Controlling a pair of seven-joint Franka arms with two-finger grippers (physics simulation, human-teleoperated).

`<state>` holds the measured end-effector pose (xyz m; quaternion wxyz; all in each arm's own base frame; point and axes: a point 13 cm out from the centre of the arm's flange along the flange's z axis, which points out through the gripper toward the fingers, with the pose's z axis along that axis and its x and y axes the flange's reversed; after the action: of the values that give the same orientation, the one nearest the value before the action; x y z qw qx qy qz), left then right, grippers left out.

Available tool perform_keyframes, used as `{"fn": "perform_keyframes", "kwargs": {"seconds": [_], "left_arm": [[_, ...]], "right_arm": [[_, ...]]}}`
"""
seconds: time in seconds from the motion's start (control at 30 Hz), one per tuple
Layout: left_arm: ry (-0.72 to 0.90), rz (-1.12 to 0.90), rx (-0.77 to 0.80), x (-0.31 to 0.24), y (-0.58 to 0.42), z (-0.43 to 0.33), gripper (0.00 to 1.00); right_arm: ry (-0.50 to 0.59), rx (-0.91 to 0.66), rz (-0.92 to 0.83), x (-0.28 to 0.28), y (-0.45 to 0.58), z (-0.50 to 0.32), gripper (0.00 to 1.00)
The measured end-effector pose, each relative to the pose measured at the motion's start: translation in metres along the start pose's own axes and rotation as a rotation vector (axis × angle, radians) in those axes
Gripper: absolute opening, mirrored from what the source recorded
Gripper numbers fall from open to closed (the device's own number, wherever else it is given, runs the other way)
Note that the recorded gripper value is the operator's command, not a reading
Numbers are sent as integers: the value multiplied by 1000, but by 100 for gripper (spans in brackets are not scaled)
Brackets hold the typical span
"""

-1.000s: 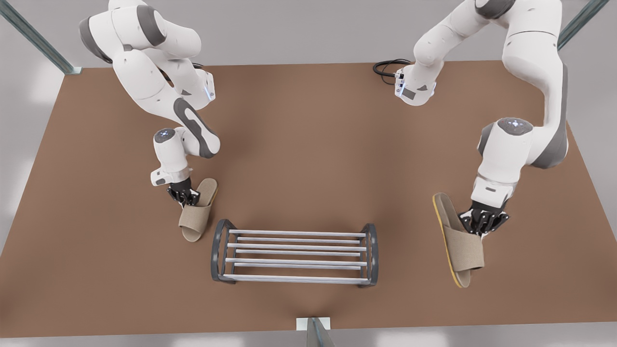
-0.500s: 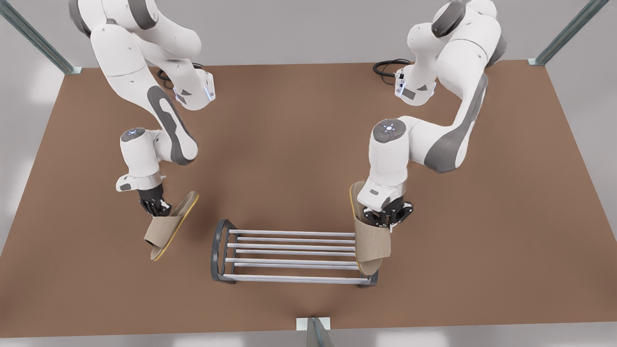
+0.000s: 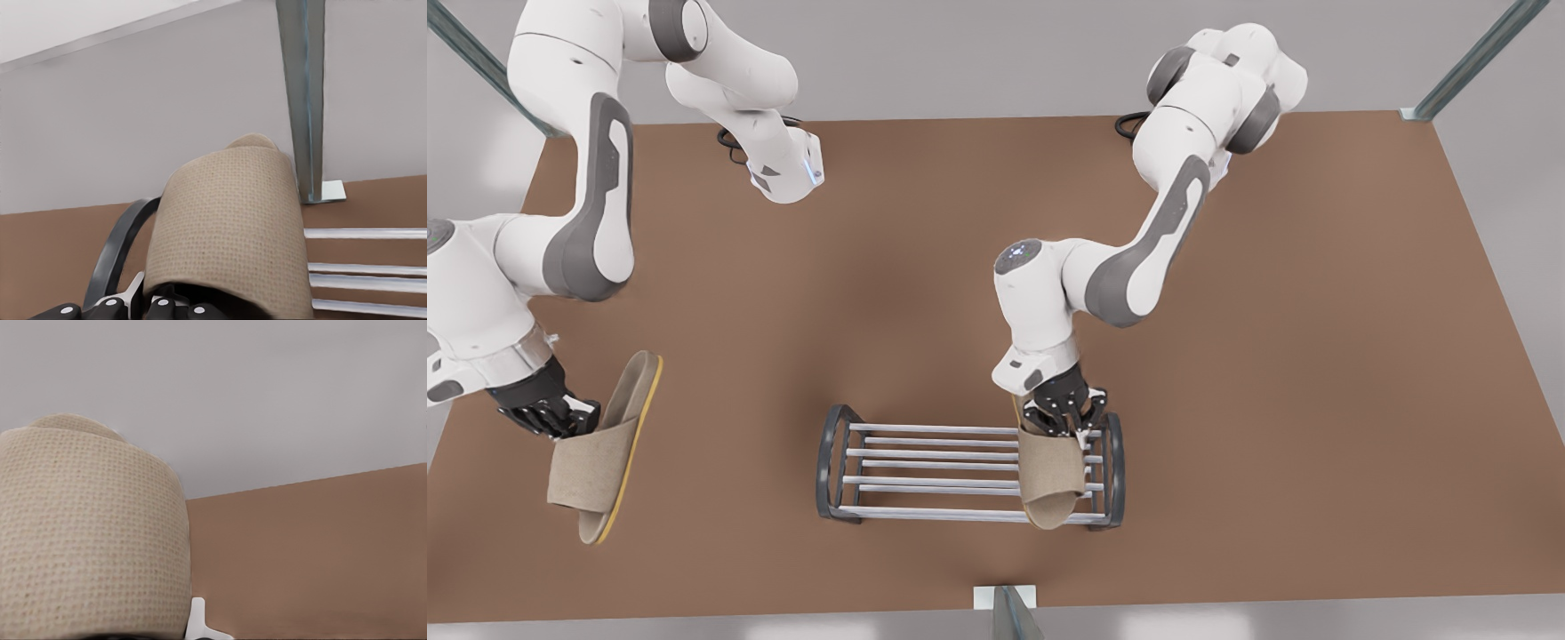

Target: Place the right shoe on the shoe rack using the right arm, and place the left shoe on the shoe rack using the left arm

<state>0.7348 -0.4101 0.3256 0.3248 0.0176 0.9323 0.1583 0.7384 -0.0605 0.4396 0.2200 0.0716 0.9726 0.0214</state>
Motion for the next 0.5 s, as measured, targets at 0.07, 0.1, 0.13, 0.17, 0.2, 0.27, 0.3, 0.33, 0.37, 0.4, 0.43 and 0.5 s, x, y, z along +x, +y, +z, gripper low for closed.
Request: {"fn": "perform_keyframes", "kwargs": {"seconds": [0.07, 0.1, 0.13, 0.17, 0.2, 0.27, 0.3, 0.33, 0.37, 0.4, 0.43, 0.5], "left_arm": [[-23, 14, -5, 4, -11, 5, 27], [-32, 17, -8, 6, -13, 9, 27], [-45, 22, -18, 6, -14, 15, 27], [-55, 26, -22, 7, -16, 19, 27], [-63, 28, -22, 8, -19, 20, 27], [-74, 28, -22, 9, -21, 24, 27], [-80, 29, -23, 9, -22, 26, 27], [-86, 30, -23, 9, -23, 26, 28], [-90, 33, -23, 10, -25, 26, 28], [-90, 38, -24, 13, -26, 28, 28], [-88, 45, -26, 17, -28, 28, 28], [-90, 54, -25, 22, -31, 27, 91]], "right_arm": [[78, 4, -23, 18, 3, -19, 21], [117, -4, -37, 28, 8, -27, 21], [160, -9, -54, 39, 16, -29, 21], [203, -13, -73, 50, 25, -28, 21], [244, -14, -87, 61, 31, -27, 21], [310, -12, -110, 75, 38, -19, 21], [331, -8, -122, 74, 42, -15, 21], [349, -3, -128, 74, 42, -13, 21], [366, 2, -130, 74, 39, -13, 21], [376, 7, -131, 74, 36, -15, 21], [388, 11, -132, 76, 34, -17, 21], [417, 16, -127, 82, 27, -16, 21]]}}
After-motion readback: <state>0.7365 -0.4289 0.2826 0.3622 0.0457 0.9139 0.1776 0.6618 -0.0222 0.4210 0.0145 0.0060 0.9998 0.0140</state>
